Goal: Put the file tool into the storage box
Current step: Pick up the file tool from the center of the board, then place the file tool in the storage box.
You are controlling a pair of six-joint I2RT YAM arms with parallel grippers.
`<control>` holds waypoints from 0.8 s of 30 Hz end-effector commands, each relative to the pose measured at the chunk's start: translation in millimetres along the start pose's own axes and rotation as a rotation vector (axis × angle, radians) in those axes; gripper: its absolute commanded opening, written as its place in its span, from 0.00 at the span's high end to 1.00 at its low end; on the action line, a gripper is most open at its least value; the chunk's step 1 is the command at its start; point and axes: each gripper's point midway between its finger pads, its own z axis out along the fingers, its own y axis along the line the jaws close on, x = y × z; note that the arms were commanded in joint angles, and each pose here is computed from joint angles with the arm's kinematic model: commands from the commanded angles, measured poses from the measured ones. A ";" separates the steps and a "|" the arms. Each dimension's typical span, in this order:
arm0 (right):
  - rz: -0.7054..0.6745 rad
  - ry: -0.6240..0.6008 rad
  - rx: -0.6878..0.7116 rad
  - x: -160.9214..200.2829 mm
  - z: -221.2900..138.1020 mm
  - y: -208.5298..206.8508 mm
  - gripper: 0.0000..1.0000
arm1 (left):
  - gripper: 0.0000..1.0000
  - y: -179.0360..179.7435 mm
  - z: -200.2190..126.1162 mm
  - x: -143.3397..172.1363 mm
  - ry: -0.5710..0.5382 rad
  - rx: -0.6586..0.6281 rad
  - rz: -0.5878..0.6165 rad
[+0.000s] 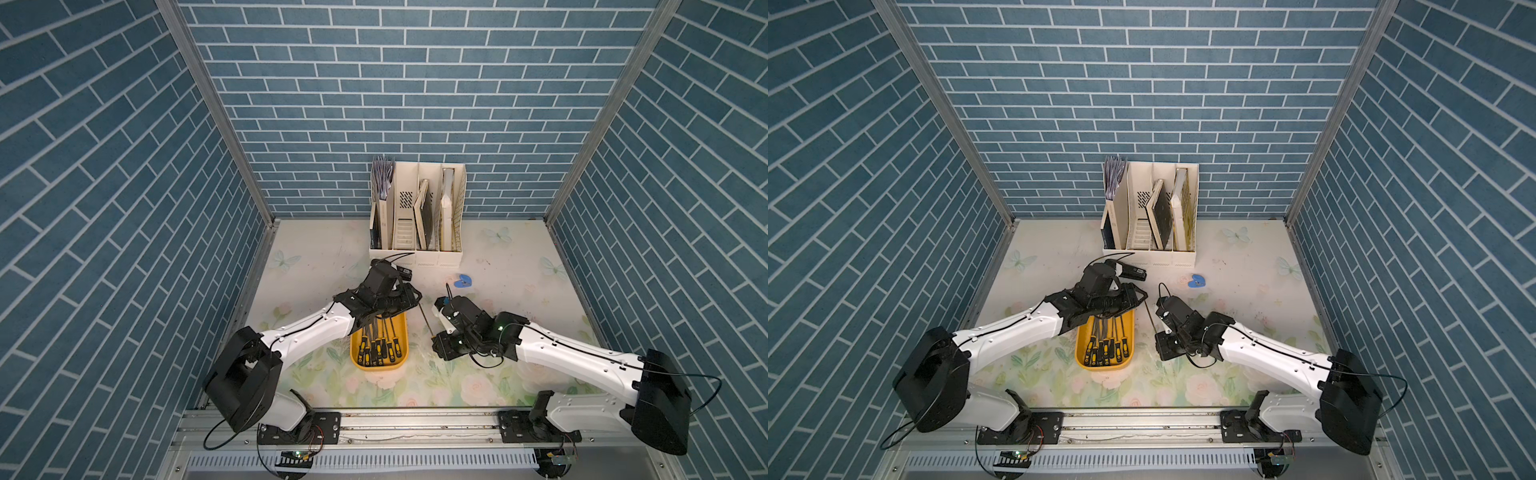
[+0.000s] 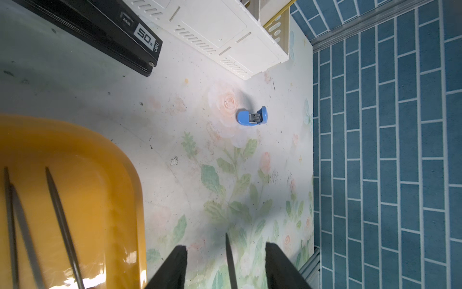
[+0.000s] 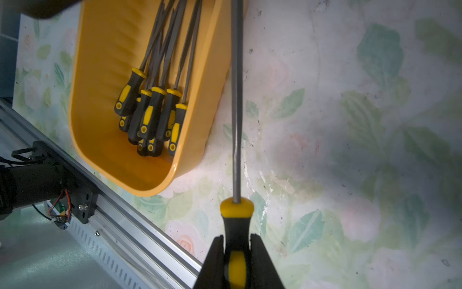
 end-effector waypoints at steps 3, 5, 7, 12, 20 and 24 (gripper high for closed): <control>0.007 -0.041 -0.064 -18.0 -5.7 23.3 0.81 | 0.47 7.0 12.0 8.4 0.015 -0.023 0.002; 0.009 -0.046 -0.075 -20.8 -6.6 26.5 0.81 | 0.51 9.7 14.4 11.0 0.022 -0.031 0.003; 0.008 -0.043 -0.083 -21.0 -5.5 28.8 0.82 | 0.60 11.5 15.8 11.3 0.024 -0.036 -0.002; 0.013 -0.027 -0.084 -17.5 -1.4 28.3 0.80 | 0.87 14.2 16.2 13.1 0.031 -0.053 0.002; 0.013 -0.040 -0.077 -18.6 -4.3 26.5 0.54 | 1.00 15.5 11.3 14.1 0.039 -0.065 0.027; 0.013 -0.043 -0.048 -19.0 -9.9 21.9 0.33 | 1.00 19.9 2.6 4.8 0.035 -0.071 0.030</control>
